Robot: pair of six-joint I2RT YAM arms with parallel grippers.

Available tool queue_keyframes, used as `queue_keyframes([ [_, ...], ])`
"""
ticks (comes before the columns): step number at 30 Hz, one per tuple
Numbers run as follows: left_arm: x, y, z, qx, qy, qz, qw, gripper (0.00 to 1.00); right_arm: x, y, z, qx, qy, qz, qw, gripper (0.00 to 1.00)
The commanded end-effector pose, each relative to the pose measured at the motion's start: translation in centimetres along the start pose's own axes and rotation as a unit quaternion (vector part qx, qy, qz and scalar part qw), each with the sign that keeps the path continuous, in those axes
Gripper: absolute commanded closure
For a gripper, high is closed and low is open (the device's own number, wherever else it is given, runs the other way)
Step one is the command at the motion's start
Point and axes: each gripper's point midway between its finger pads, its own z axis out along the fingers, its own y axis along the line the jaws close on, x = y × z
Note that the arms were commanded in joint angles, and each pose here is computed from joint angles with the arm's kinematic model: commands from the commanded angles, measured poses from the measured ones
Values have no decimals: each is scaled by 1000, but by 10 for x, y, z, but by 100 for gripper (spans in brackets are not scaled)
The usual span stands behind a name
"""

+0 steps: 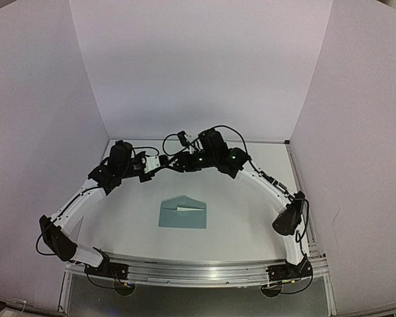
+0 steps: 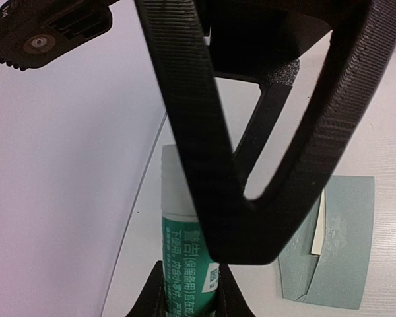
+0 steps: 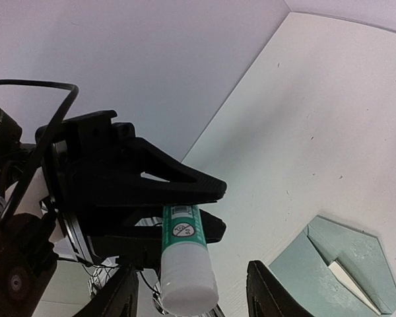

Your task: Place the letter into the envelope and seal it

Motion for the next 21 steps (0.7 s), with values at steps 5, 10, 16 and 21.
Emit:
queue_keyframes([
  [5,-15,12,-10,-17,-12,17,1000,100,-12,28,-25,-29,-19,-28,999,55],
  [10,-17,11,-11,-15,-16,18,1000,100,-12,27,-18,-36,-15,-21,999,60],
  [16,-17,6,-13,-4,-18,16,1000,100,-12,23,-12,-37,-14,-15,999,68],
  [21,-17,1,-14,4,-19,16,1000,100,-14,21,-9,-39,-15,-14,999,68],
])
